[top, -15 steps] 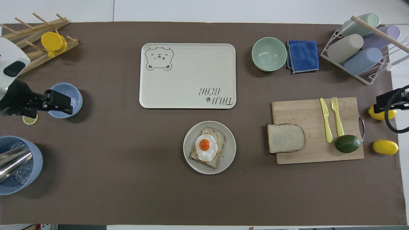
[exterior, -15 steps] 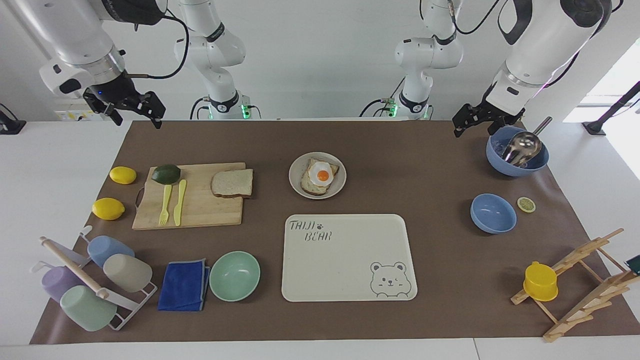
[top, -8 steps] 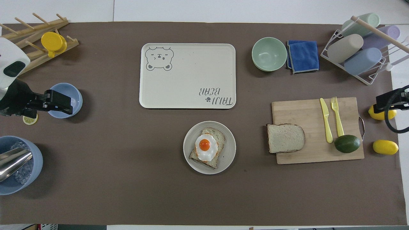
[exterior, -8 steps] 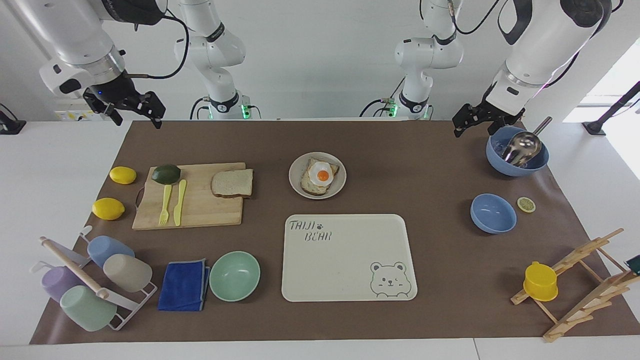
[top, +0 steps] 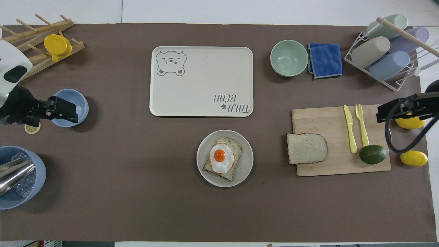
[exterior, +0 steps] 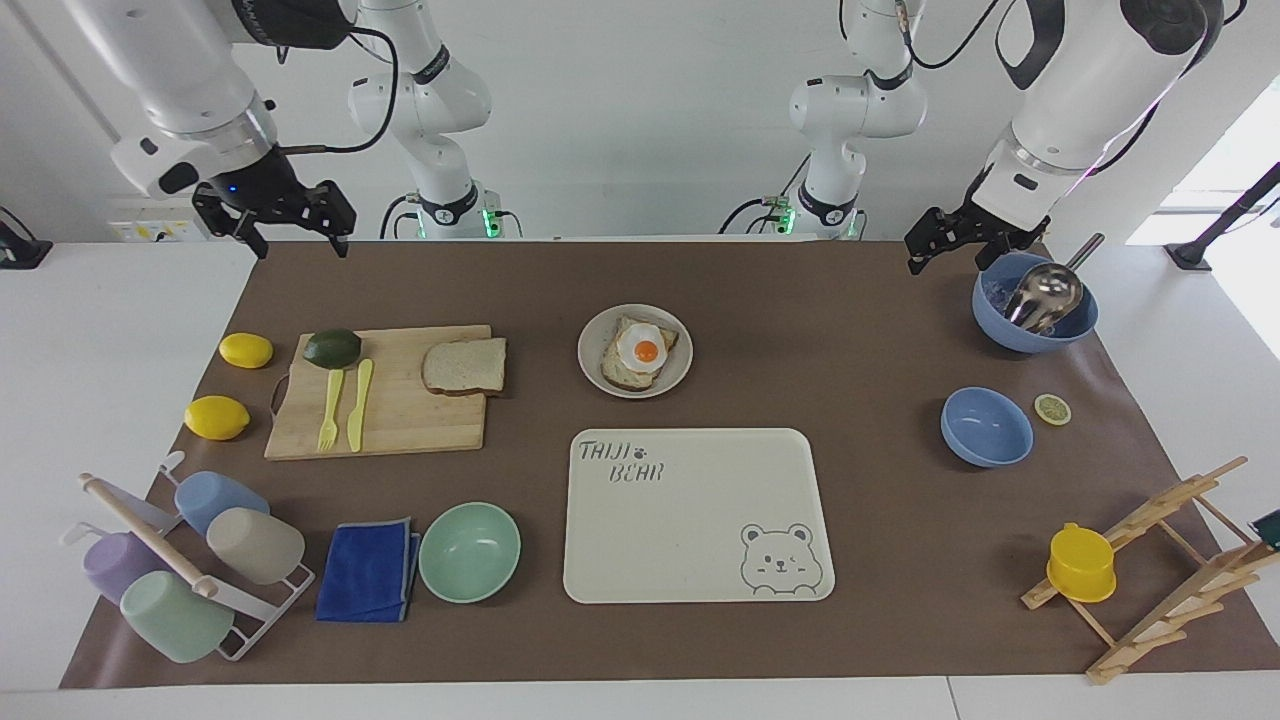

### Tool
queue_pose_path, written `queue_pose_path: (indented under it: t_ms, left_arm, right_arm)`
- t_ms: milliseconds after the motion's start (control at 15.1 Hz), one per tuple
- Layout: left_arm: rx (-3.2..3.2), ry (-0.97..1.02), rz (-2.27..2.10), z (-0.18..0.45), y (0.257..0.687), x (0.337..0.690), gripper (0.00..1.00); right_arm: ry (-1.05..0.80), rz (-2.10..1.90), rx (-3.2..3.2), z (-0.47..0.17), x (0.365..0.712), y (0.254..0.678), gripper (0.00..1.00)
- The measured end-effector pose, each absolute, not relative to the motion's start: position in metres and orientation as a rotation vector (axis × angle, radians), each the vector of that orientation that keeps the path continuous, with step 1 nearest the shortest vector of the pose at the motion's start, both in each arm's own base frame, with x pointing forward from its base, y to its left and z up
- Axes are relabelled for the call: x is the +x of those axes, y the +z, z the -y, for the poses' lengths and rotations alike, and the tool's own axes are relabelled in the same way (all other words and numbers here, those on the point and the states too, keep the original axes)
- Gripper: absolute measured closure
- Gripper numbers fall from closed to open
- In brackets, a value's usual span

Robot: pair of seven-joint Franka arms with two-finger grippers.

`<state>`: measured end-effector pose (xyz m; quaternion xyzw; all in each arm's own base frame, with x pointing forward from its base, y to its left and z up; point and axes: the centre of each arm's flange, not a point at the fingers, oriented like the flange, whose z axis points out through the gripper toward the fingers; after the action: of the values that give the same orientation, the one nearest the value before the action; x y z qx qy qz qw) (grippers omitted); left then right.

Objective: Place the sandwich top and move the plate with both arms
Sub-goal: 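Grasp the bread slice on the cutting board with the right gripper, then lay the bread slice on top of the egg with the right gripper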

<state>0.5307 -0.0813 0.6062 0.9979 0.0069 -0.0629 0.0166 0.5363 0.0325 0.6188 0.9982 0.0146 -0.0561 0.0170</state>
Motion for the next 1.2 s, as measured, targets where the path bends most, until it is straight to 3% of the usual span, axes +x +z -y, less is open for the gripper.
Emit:
queue_pose_path:
  t_ms: [332,664,1195]
  left_arm:
    - [3.102,-0.195,-0.021,0.081,0.606,0.531,0.00]
    - [3.102,-0.195,-0.021,0.081,0.606,0.531,0.00]
    - [3.102,-0.195,-0.021,0.081,0.606,0.531,0.00]
  right_arm:
    - [-0.259,-0.008,3.015,-0.181,0.553,0.516,0.00]
    - [-0.290,0.008,2.893,-0.214,0.551,0.373,0.00]
    - [-0.380,-0.079,2.783,-0.231,0.516,0.317,0.03]
